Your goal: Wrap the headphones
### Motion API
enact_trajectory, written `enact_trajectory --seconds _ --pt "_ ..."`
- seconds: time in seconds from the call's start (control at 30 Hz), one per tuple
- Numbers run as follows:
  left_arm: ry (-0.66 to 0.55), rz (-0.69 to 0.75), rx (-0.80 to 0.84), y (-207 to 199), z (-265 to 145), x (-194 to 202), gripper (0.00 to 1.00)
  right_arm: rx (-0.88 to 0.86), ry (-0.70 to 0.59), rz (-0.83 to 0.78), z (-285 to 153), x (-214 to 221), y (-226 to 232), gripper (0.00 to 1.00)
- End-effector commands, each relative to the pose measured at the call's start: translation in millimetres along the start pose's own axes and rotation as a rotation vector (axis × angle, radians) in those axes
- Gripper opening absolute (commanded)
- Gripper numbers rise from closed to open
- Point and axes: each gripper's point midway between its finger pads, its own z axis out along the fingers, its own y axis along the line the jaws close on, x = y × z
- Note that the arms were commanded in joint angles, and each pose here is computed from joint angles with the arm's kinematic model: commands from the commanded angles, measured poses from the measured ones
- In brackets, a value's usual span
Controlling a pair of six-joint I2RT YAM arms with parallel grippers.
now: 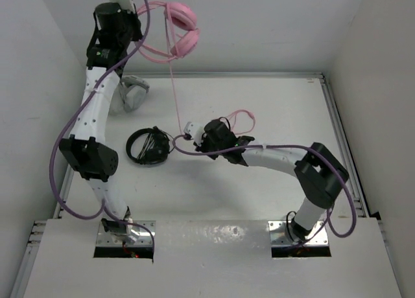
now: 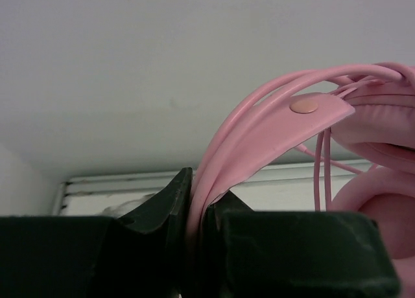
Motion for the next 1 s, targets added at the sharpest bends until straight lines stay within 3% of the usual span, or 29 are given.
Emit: enact_trajectory --seconds 0.0,0.03,0.1,0.17,0.23,0.37,0.47,0.57,0.63,0.7,0.73,0.97 --pt "-0.242 0.168 -0.244 45.1 7.5 -49.9 0.0 0.016 -0.05 -0.12 -36.3 -28.4 3.7 0.0" --pt "-0.191 0.258 -0.262 50.4 16.8 -26.2 0.0 0.033 -0.075 -0.118 -44.3 -36.9 1.7 0.0" --pt "-0.206 0.336 -0.321 58.1 19.2 -21.2 0.0 0.112 -0.139 -0.114 -69.6 -57.3 -15.6 0.0" --pt "-0.141 0.464 -0.315 61.7 23.6 15.6 0.0 0.293 -0.186 -0.123 -101.1 -77.3 -56.5 0.0" --pt "-0.132 0.557 -0.262 53.8 13.7 15.9 0.0 0.43 -0.185 -0.124 -124.9 -87.2 -93.5 0.0" --pt "0.01 0.726 -0.027 -1.3 -8.9 70.4 0.0 0.631 -0.287 0.01 -182.0 -136.7 -182.1 0.0" --pt "0.069 0.842 0.066 -32.3 -38.5 86.3 0.0 0.728 -0.395 0.123 -219.6 -160.8 -242.6 0.0" --pt "0.143 0.853 0.223 -71.9 -62.9 110.7 0.0 0.801 -0.424 0.205 -234.3 -170.7 -293.3 0.0" --pt "0.186 0.829 0.275 -81.6 -76.3 116.4 0.0 0.829 -0.381 0.257 -220.0 -153.8 -325.2 0.0" --pt "0.179 0.797 0.326 -95.5 -86.3 109.4 0.0 0.872 -0.421 0.299 -234.4 -160.0 -355.7 0.0" --pt "0.213 0.786 0.354 -98.6 -92.4 115.7 0.0 0.855 -0.397 0.338 -215.2 -149.5 -365.1 0.0" --pt "0.275 0.69 0.68 -153.3 -137.0 125.8 0.0 0.846 -0.441 0.444 -205.9 -129.6 -412.8 0.0"
